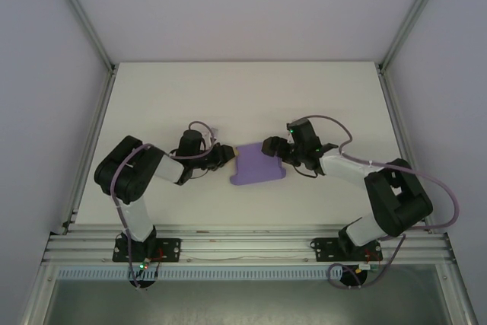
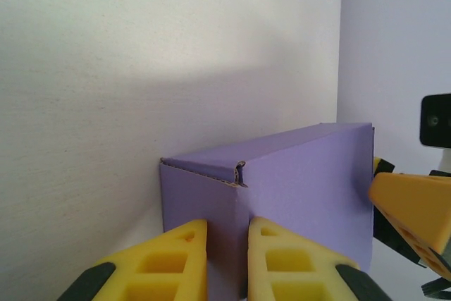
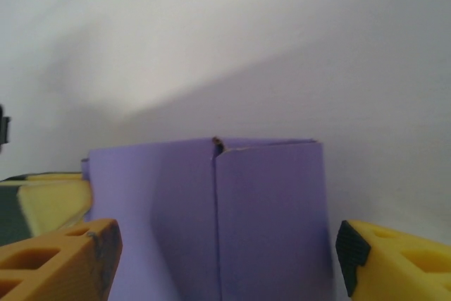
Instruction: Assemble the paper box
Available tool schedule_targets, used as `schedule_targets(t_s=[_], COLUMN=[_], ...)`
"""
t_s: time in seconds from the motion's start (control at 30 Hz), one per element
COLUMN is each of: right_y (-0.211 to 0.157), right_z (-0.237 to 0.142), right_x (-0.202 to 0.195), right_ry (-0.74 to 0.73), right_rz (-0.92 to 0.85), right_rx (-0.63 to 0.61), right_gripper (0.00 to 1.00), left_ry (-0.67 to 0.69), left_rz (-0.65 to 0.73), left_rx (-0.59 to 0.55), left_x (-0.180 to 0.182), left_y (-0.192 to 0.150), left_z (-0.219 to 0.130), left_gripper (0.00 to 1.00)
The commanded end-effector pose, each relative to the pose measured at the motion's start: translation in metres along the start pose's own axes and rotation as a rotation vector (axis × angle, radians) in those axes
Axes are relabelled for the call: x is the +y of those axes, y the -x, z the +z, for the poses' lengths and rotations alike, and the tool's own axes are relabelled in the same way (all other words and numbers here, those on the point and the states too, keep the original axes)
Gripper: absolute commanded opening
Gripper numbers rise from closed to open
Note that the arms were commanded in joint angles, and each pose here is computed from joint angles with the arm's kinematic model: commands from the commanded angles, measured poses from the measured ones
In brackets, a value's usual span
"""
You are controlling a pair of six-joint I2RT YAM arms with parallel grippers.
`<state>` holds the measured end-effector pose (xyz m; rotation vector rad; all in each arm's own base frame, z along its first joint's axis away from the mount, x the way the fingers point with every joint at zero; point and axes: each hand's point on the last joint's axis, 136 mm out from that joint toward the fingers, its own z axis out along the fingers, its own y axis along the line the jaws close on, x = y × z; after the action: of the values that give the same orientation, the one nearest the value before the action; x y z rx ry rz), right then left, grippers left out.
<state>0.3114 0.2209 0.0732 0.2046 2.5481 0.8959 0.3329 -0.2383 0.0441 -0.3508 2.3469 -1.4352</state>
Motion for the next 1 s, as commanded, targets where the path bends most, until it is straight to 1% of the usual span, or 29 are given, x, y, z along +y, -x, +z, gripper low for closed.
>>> schedule_targets(t_s=[0.0, 0.2, 0.27, 0.33, 0.4, 0.5, 0.57, 0.6, 0.63, 0.7, 0.8, 0.83, 0.9, 0.97], right_y=[-0.014, -0.016, -0.015, -0.009, -0.006, -0.001, 0.004, 0.006, 0.009, 0.016, 0.027, 0.032, 0.039, 0.045], right_z=[0.001, -0.006, -0.008, -0.011, -0.013, -0.016, -0.021, -0.023, -0.027, -0.034, -0.043, -0.045, -0.049, -0.053], right_x=[0.026, 0.047, 0.05, 0.052, 0.052, 0.049, 0.045, 0.045, 0.046, 0.045, 0.042, 0.039, 0.033, 0.033], right_ry=[0.178, 0.298, 0.31, 0.308, 0.299, 0.258, 0.227, 0.221, 0.215, 0.198, 0.165, 0.149, 0.132, 0.144], right_rz=[0.047, 0.053, 0.051, 0.049, 0.051, 0.058, 0.075, 0.081, 0.094, 0.132, 0.203, 0.241, 0.333, 0.451], right_rx=[0.094, 0.128, 0.121, 0.097, 0.085, 0.067, 0.048, 0.044, 0.036, 0.022, 0.005, 0.002, 0.024, 0.086], right_gripper=[0.79, 0.76, 0.69, 0.58, 0.55, 0.49, 0.44, 0.44, 0.44, 0.45, 0.44, 0.43, 0.42, 0.41], left_ry=[0.023, 0.003, -0.012, -0.035, -0.052, -0.071, -0.067, -0.053, -0.036, 0.017, 0.161, 0.19, 0.196, 0.175], left_rz=[-0.01, 0.023, 0.031, 0.056, 0.093, 0.18, 0.268, 0.313, 0.378, 0.521, 0.795, 0.893, 1.056, 1.185], left_rx=[0.019, 0.025, 0.025, 0.017, 0.006, -0.023, -0.05, -0.069, -0.088, -0.129, -0.202, -0.206, -0.184, -0.152], left_x=[0.014, 0.013, 0.01, 0.002, -0.008, -0.031, -0.051, -0.059, -0.07, -0.089, -0.112, -0.121, -0.136, -0.146], left_y=[-0.006, -0.006, -0.005, -0.001, 0.004, 0.016, 0.027, 0.033, 0.038, 0.046, 0.052, 0.048, 0.037, 0.023], left_z=[0.0, 0.001, 0.002, 0.001, 0.0, -0.004, -0.01, -0.014, -0.019, -0.028, -0.04, -0.042, -0.044, -0.045], left_gripper=[0.17, 0.18, 0.2, 0.25, 0.29, 0.46, 0.71, 0.9, 1.0, 1.0, 1.0, 1.0, 1.0, 1.0])
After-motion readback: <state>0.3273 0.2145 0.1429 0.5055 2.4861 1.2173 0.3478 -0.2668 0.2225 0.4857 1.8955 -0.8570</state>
